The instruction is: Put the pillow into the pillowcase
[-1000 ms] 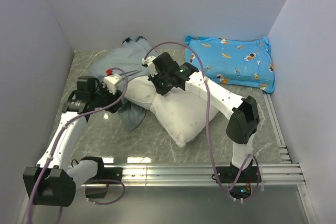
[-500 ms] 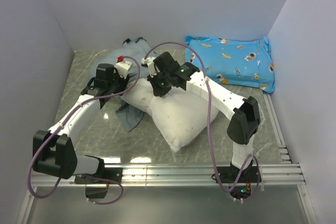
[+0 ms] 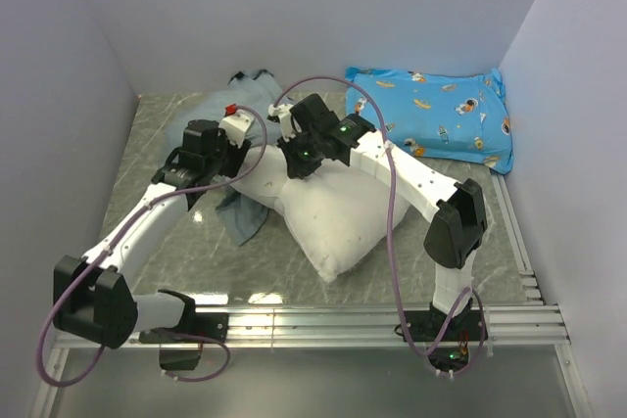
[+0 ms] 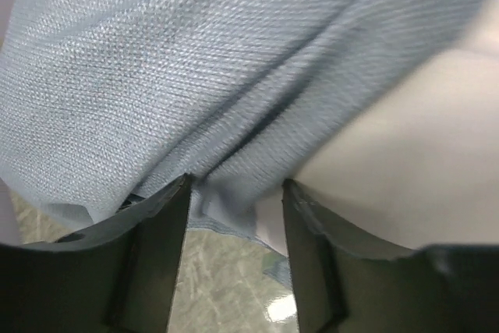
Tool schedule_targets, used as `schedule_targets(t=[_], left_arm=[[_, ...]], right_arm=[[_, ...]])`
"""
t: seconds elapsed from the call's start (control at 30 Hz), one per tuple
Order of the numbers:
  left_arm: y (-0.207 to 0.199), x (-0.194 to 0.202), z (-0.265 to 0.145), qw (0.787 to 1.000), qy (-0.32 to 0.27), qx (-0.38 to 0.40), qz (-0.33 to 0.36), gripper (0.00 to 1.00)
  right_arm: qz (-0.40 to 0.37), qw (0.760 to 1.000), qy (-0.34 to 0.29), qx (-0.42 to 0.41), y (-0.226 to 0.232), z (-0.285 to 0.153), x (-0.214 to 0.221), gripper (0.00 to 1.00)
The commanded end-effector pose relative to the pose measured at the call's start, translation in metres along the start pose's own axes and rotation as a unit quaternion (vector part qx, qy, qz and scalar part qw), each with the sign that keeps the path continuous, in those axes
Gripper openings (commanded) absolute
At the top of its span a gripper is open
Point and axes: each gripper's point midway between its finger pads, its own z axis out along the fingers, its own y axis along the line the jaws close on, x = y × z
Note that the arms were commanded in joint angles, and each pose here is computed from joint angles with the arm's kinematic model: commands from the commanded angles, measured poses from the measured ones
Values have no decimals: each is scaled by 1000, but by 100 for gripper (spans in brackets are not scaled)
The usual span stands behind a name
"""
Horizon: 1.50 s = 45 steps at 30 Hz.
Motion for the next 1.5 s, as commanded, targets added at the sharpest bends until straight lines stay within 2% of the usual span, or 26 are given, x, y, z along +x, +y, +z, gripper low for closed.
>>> schedule_targets(t=[0.0, 0.1, 0.23, 0.3, 0.33, 0.37, 0.4, 0.43, 0.47, 0.5, 0.57, 0.6, 0.67, 0.7, 0.83, 0.9, 1.0, 1.03, 1.1, 1.13, 1.23, 1.33, 1.4, 1.47], left_arm=[[25, -2, 16, 998, 16, -69, -4, 54], [51, 1, 22, 991, 39, -130, 5, 45], [62, -3, 17, 991, 35, -133, 1, 28], [49, -5, 13, 995, 30, -94, -3, 22], [41, -15, 11, 998, 19, -64, -8, 14], [17, -26, 11, 1000, 6, -1, -12, 6], [-10, -21, 4, 997, 27, 60, -29, 2], [-26, -42, -4, 994, 10, 102, -29, 0], [-59, -51, -12, 988, 9, 153, -16, 0], [-88, -63, -25, 975, -5, 222, -7, 0], [-121, -86, -54, 956, -27, 291, 2, 0], [-137, -96, -70, 939, -41, 342, -7, 0], [-149, -112, -91, 921, -61, 384, -22, 0], [-159, -116, -105, 903, -64, 424, -31, 0], [-169, -121, -128, 880, -67, 466, -56, 0], [-172, -119, -131, 872, -59, 481, -63, 0], [-165, -140, -138, 869, -75, 485, -70, 0], [-159, -159, -147, 868, -99, 482, -63, 0], [-156, -170, -148, 868, -101, 482, -63, 0], [-152, -182, -154, 867, -113, 481, -60, 0], [-154, -182, -136, 871, -87, 478, -69, 0], [-128, -176, -85, 914, -82, 389, -83, 0], [-106, -174, -58, 930, -68, 338, -128, 0], [-80, -171, -32, 934, -55, 316, -156, 0]], right_arm=[[2, 998, -58, -24, 12, -30, -36, 0], [8, 998, -55, -20, 7, -30, -33, 0], [17, 998, -59, -21, 2, -32, -33, 0], [23, 998, -61, -25, 3, -30, -33, 0], [24, 997, -67, -29, 4, -29, -36, 0], [30, 996, -71, -32, 4, -29, -38, 0], [33, 996, -74, -46, 9, -29, -40, 0], [35, 995, -84, -52, 10, -28, -45, 0], [42, 993, -92, -59, 14, -30, -51, 0], [47, 992, -98, -62, 14, -30, -55, 0], [59, 988, -122, -73, 17, -36, -72, 0], [67, 986, -135, -71, 11, -40, -80, 0], [87, 979, -164, -83, 12, -53, -98, 0], [95, 976, -179, -85, 8, -61, -106, 0], [136, 959, -225, -103, -9, -93, -129, 0], [142, 953, -230, -140, -1, -108, -131, 0], [144, 933, -226, -238, 29, -132, -129, 0], [151, 924, -227, -269, 39, -140, -131, 0], [153, 904, -196, -348, 63, -151, -115, 0], [177, 891, -186, -374, 69, -150, -112, 0], [197, 876, -171, -406, 74, -149, -103, 0], [236, 881, -141, -385, 63, -115, -78, 0], [246, 883, -130, -378, 58, -104, -70, 0], [251, 889, -119, -363, 53, -95, -61, 0]])
